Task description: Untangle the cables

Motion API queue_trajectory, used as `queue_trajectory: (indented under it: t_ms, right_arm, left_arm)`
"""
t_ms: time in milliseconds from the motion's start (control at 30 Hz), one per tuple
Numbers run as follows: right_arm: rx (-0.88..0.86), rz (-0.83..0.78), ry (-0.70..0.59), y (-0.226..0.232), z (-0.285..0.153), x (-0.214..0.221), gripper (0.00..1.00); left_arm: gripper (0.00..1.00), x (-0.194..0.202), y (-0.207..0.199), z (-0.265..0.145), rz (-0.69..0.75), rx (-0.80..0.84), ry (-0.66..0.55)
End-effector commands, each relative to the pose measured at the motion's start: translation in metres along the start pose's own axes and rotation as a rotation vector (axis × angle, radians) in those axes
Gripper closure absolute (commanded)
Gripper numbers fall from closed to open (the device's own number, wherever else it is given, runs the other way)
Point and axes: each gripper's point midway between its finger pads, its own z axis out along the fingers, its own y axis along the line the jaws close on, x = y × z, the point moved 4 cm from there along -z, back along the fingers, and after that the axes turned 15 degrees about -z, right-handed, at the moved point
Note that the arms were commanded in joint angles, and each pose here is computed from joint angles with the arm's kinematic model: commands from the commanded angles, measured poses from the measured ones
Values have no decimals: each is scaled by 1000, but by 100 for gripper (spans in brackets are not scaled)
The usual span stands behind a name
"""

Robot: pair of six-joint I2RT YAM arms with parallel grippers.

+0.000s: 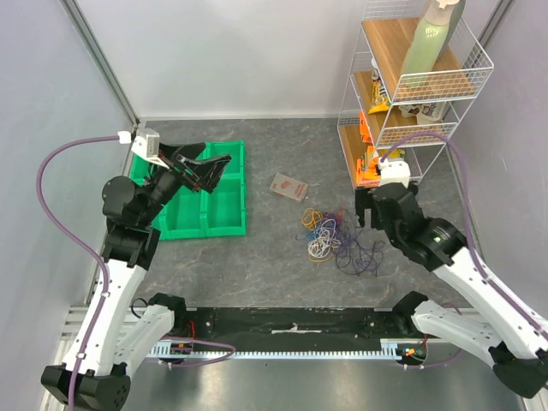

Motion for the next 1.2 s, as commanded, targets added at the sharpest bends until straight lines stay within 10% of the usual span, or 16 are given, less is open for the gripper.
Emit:
queue_trajectory:
  t_ms: [0, 367, 833, 1000, 1167]
  right_arm:
    - [-73, 60, 101, 30, 22, 21, 2]
    - [29, 445, 376, 8, 75, 104, 5]
    - [-8, 522, 457, 19, 96, 152, 66]
    - [-34, 420, 344, 2, 79, 116, 100]
    - [-159, 347, -92, -24, 5, 10, 100]
  left_arm:
    - [4, 5, 2, 14, -27, 39, 47]
    - [17, 75, -2, 53, -297, 203, 525]
    - [18, 114, -42, 52, -278, 283, 669]
    - [18, 117, -46, 52, -262, 297, 682]
    - [18, 118, -50, 50, -257, 318, 691]
